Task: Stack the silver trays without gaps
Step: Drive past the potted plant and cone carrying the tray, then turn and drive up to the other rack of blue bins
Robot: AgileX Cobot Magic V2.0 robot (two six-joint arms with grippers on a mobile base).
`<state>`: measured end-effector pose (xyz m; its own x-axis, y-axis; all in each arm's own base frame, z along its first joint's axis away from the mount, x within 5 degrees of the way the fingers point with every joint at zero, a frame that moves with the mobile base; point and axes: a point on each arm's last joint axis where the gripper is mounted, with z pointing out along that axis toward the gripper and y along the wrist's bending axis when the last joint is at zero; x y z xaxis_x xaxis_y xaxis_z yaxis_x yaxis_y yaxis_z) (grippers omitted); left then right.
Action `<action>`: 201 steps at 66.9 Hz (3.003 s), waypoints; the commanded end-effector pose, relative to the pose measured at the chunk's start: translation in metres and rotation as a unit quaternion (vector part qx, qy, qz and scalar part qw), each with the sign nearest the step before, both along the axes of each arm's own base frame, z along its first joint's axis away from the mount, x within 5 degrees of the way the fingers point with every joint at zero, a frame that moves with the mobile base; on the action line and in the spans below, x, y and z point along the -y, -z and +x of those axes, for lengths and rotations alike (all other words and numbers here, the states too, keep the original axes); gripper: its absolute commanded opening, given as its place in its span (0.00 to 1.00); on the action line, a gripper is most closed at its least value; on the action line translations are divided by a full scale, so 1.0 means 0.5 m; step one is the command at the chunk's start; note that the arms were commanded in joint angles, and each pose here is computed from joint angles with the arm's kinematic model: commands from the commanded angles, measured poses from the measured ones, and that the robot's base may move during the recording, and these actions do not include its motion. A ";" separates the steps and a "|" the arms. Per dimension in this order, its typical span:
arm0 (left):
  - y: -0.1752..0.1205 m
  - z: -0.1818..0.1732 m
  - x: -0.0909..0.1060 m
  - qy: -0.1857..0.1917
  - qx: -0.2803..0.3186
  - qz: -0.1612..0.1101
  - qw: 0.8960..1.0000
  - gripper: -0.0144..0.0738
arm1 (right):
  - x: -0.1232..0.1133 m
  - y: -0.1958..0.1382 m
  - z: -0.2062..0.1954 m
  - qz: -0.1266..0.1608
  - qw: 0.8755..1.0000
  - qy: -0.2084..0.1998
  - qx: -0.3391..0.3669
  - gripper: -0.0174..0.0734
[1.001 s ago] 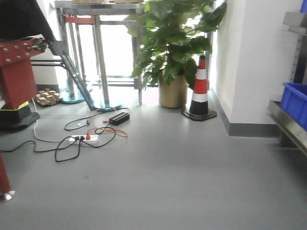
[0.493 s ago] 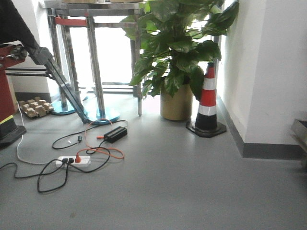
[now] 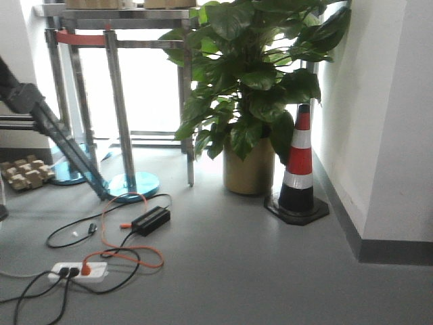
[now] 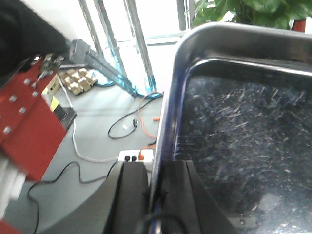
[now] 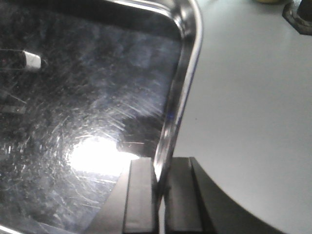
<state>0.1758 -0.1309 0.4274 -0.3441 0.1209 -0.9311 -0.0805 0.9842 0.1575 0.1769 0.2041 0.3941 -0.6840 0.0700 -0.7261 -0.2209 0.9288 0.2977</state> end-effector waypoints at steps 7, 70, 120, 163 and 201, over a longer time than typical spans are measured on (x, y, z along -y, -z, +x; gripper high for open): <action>-0.006 0.004 0.022 0.044 0.019 -0.022 0.999 0.14 | -0.031 -0.032 -0.007 0.076 0.994 -0.062 0.053 0.17; -0.006 0.004 0.022 0.042 0.018 -0.021 0.999 0.14 | -0.049 -0.051 -0.007 0.125 0.984 -0.095 0.089 0.17; -0.006 0.004 0.022 0.042 0.018 -0.021 0.999 0.14 | -0.049 -0.051 -0.007 0.125 0.984 -0.095 0.089 0.17; -0.006 0.004 0.022 0.042 0.018 -0.021 0.999 0.14 | -0.049 -0.051 -0.007 0.126 0.983 -0.095 0.090 0.17; -0.006 0.004 0.022 0.042 0.018 -0.021 0.999 0.14 | -0.049 -0.051 -0.007 0.126 0.983 -0.095 0.090 0.17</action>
